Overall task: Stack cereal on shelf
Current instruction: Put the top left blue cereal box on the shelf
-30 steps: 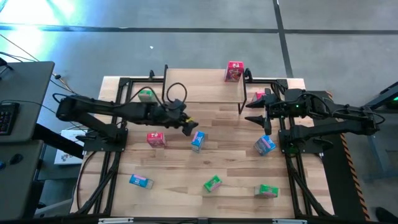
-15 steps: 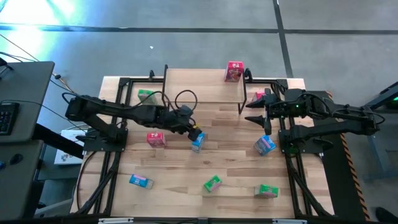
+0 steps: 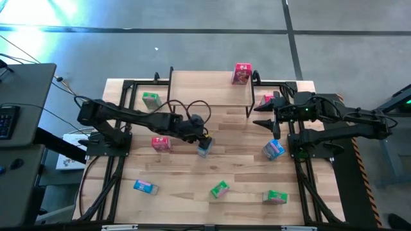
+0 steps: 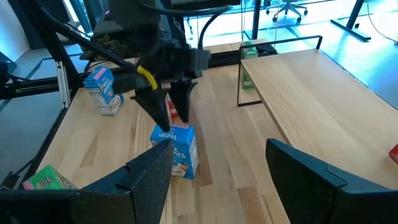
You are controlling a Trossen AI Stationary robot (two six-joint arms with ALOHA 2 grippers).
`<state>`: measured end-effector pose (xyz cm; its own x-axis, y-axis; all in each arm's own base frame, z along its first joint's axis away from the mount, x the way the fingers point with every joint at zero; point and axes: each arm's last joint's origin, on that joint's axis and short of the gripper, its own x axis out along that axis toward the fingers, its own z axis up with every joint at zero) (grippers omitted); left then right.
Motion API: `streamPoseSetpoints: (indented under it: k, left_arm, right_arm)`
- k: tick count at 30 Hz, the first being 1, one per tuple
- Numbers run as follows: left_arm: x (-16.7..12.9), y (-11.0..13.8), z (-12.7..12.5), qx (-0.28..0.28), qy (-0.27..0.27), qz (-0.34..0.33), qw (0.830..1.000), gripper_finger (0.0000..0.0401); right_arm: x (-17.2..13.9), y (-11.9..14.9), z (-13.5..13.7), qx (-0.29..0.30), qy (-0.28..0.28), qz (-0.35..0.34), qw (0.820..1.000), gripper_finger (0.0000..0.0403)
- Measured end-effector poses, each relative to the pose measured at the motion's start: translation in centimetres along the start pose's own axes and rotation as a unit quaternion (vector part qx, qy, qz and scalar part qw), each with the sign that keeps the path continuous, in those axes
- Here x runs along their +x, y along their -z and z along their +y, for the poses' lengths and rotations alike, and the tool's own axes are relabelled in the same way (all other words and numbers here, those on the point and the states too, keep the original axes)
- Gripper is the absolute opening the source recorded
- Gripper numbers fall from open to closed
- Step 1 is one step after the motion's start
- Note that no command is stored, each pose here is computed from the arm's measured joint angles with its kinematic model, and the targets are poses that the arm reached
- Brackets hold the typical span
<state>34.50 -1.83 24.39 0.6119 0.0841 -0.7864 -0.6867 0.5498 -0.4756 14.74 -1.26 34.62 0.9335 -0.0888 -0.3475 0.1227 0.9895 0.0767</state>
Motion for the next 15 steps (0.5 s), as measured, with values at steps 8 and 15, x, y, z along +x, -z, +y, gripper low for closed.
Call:
streamPoseSetpoints:
  k: [8,15]
  left_arm:
    - [1.2,0.5,-0.3,0.004,0.003,0.008,1.000,0.0271]
    - [3.1,1.1,0.2,0.007,-0.020,0.031,0.999,0.0271]
  right_arm:
    - [0.0,0.0,0.0,0.000,0.000,0.001,1.000,0.0250]
    - [0.0,0.0,0.0,0.000,0.000,0.002,1.000,0.0250]
